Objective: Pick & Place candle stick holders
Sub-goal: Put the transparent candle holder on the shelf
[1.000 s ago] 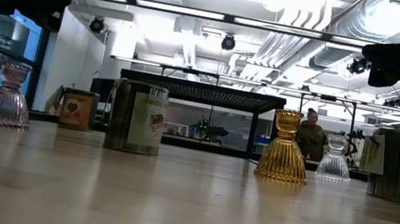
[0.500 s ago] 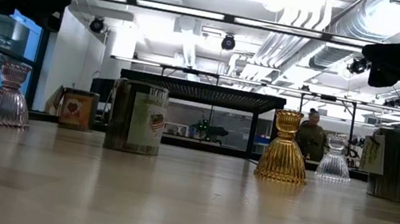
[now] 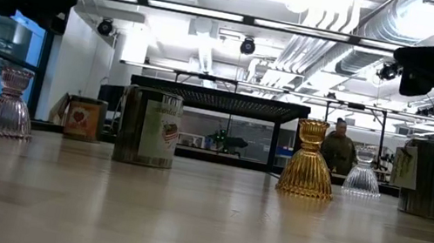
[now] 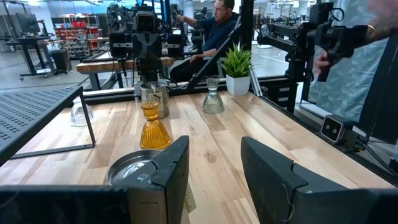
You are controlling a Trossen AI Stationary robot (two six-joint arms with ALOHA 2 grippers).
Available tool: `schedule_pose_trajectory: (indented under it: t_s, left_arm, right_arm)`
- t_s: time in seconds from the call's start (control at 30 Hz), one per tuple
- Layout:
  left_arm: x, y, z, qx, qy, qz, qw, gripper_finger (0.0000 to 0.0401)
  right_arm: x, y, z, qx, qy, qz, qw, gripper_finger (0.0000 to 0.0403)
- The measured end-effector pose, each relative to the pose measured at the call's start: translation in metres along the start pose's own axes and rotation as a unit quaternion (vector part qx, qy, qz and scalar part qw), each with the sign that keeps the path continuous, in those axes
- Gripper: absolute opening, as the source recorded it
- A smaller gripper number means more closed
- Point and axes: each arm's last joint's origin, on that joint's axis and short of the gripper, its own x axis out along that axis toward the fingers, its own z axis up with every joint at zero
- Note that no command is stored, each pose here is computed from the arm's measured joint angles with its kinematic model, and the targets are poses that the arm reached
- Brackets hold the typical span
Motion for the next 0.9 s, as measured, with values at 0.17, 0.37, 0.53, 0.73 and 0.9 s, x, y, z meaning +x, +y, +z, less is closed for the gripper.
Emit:
schedule_pose_trajectory:
  t_s: [0.17,0.37,0.53,0.73,0.9]
  left_arm:
    - [0.0000,0.0000,0.0000,0.000,0.000,0.000,1.000,0.0143]
    - [0.0000,0.0000,0.0000,0.000,0.000,0.000,1.000,0.0143]
    - [0.0000,0.0000,-0.0001,0.000,0.000,0.000,1.000,0.0143]
    - [0.0000,0.0000,0.0000,0.000,0.000,0.000,1.000,0.0143]
    - [0.0000,0.0000,0.0000,0.000,0.000,0.000,1.000,0.0143]
  right_arm:
    - [0.0000,0.0000,-0.0001,0.024,0.000,0.000,1.000,0.0000]
    - [0.0000,-0.0001,0.0005,0.046,-0.003,-0.001,0.999,0.0000]
    - [-0.0001,-0.0023,0.0001,0.046,-0.002,-0.040,0.998,0.0000]
    - [-0.0006,-0.0059,0.0001,0.055,-0.003,-0.101,0.993,0.0000]
    - [-0.0012,-0.0084,0.0013,0.112,-0.019,-0.144,0.983,0.0000]
